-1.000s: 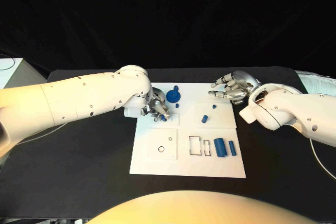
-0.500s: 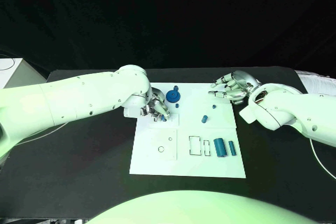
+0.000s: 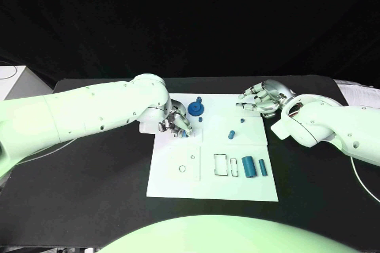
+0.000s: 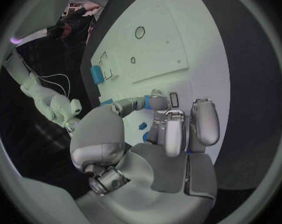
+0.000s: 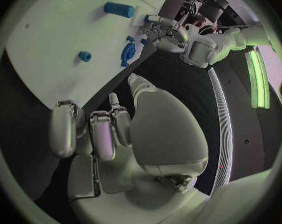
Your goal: Assemble the parts on the task board
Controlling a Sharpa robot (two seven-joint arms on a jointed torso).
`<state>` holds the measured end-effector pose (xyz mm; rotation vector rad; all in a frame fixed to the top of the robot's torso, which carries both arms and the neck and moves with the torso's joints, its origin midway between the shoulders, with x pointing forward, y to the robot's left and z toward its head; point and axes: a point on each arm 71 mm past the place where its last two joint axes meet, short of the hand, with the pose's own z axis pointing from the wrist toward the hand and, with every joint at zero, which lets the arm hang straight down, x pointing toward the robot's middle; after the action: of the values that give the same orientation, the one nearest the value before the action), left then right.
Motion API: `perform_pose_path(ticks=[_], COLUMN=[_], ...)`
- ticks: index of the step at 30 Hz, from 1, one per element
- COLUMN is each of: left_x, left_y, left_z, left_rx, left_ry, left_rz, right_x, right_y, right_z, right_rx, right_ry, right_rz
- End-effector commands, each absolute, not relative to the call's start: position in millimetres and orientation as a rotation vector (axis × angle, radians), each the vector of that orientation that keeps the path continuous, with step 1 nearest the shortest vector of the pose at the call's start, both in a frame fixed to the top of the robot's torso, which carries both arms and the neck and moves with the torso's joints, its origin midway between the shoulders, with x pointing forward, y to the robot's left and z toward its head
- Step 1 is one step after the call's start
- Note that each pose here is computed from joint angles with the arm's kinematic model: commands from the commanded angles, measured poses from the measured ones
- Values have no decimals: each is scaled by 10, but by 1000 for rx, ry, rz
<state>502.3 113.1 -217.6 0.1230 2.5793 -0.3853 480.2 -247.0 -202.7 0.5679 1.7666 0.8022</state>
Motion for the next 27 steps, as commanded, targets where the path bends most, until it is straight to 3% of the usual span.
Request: perform_pose_path(ticks=[1, 27], left_x=[4926, 5026], left_y=[1125, 1113], left_z=[-2305, -2313], left_rx=[182, 210], left_ry=[2657, 2638], left_rz=[-374, -301], right_x=[4799, 4796], right_y=[-2461, -2462], right_z=[-2026, -2019], right_rx=[552, 536], right_ry=[1771, 1764], right_rz=[809, 805])
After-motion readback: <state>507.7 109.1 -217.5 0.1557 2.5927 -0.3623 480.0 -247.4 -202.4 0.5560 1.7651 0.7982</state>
